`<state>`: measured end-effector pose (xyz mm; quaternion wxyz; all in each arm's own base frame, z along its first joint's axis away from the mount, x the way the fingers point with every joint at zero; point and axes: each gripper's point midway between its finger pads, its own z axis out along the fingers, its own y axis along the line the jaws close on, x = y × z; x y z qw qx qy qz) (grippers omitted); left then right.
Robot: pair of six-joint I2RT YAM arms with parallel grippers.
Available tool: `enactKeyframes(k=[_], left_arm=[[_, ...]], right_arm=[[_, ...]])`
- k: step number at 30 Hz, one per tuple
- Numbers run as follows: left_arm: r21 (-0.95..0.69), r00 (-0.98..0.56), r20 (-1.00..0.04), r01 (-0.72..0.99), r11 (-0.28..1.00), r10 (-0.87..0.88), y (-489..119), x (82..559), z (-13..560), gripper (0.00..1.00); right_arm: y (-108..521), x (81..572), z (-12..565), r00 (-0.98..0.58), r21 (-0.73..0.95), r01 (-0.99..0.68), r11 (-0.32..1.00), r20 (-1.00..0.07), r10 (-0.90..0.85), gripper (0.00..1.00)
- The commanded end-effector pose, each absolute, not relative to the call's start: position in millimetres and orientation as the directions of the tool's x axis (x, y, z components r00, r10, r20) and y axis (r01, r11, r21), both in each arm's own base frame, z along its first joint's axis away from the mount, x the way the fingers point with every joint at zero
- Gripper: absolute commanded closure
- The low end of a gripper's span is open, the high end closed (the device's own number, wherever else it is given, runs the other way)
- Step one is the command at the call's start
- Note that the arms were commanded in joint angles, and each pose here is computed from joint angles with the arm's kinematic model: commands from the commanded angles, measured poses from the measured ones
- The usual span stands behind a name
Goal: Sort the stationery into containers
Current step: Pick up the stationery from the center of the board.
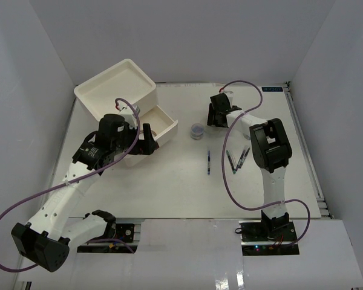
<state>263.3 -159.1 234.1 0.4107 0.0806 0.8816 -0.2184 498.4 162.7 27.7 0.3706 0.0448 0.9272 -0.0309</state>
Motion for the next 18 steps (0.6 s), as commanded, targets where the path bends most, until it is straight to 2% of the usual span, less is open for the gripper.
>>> enactKeyframes(k=[1,3,4,6,8,10,11,15,18], left_arm=[[-0.333,-0.638,-0.768,0.326,0.884,-0.054,-158.9,262.3,238.3,0.02],[-0.332,-0.639,-0.767,0.327,0.885,-0.052,-158.8,262.3,237.6,0.02],[-0.334,-0.641,-0.765,0.324,0.885,-0.054,-158.9,262.1,237.0,0.02],[-0.335,-0.641,-0.766,0.326,0.884,-0.054,-159.2,262.2,237.3,0.02],[-0.337,-0.642,-0.764,0.322,0.885,-0.057,-159.0,262.2,236.7,0.02],[-0.341,-0.643,-0.763,0.321,0.884,-0.061,-159.5,262.1,237.4,0.02],[-0.344,-0.641,-0.765,0.321,0.882,-0.065,-160.0,262.4,239.0,0.02],[-0.364,-0.644,-0.761,0.324,0.873,-0.078,-163.3,261.8,242.7,0.02],[-0.389,-0.651,-0.753,0.323,0.863,-0.096,-167.2,261.5,246.9,0.02]], right_arm=[[158.7,504.1,30.0,-0.701,-0.018,0.138,0.990,-0.708,0.085,0.21],[155.7,498.8,22.8,-0.713,-0.020,0.134,0.991,-0.696,0.083,0.25],[153.3,497.7,21.2,-0.717,-0.019,0.138,0.990,-0.692,0.086,0.31],[151.5,494.0,18.9,-0.723,-0.018,0.136,0.991,-0.685,0.087,0.37],[148.7,493.4,20.9,-0.722,-0.020,0.134,0.991,-0.687,0.084,0.50],[147.1,493.7,29.3,-0.712,-0.026,0.128,0.991,-0.699,0.074,0.56],[145.3,494.7,36.7,-0.701,-0.030,0.131,0.991,-0.710,0.071,0.57],[139.6,497.1,60.4,-0.671,-0.059,0.121,0.991,-0.740,0.038,0.69],[135.6,496.5,87.0,-0.636,-0.076,0.109,0.991,-0.771,0.011,0.70]])
